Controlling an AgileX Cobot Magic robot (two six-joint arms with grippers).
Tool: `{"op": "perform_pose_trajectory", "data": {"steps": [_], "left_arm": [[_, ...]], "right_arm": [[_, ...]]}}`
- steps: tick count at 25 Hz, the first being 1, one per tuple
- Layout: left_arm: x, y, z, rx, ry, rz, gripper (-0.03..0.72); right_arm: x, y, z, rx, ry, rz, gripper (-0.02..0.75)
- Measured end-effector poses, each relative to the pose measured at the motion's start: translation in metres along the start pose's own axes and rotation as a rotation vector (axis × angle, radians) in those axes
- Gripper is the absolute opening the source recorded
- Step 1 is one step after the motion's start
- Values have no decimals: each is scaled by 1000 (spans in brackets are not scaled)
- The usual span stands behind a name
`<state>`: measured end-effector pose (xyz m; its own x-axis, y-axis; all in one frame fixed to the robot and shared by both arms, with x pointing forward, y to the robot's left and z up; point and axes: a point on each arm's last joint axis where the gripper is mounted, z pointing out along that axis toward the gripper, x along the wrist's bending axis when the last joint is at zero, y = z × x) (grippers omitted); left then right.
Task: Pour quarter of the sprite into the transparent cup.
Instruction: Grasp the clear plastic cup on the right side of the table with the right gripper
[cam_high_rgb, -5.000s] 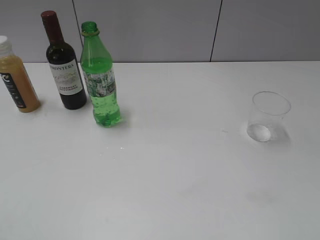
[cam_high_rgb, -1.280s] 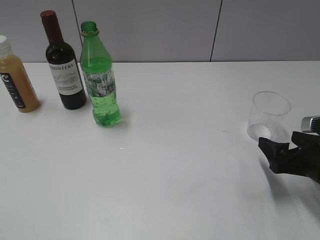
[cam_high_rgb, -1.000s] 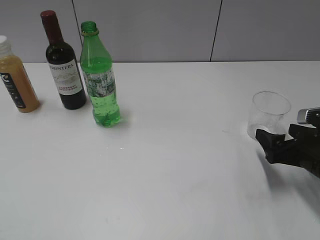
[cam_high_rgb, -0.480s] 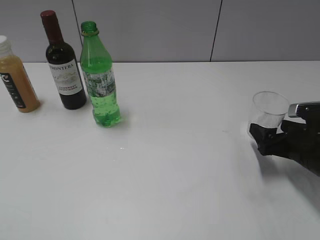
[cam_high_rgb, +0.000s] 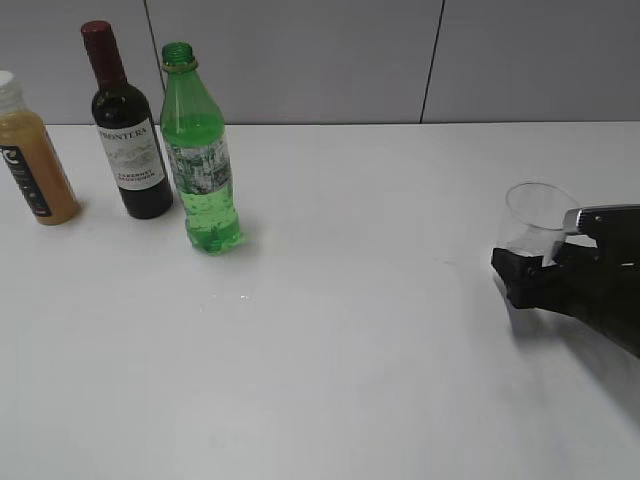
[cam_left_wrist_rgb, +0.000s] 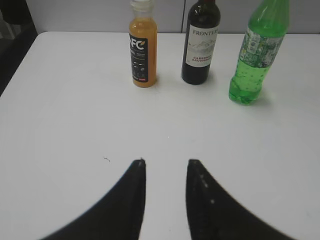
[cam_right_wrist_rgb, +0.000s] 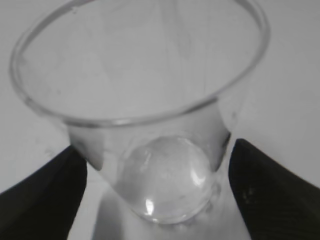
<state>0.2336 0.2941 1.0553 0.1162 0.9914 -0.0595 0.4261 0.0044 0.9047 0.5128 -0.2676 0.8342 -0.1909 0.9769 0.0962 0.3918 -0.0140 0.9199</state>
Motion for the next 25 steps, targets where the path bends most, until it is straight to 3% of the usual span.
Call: {"op": "perform_pose_trajectory", "data": {"steps": [25], "left_arm": [[0,0,0,0,0,0,218]], "right_arm": [[-3,-8,24,-17,15,-4,685]]}}
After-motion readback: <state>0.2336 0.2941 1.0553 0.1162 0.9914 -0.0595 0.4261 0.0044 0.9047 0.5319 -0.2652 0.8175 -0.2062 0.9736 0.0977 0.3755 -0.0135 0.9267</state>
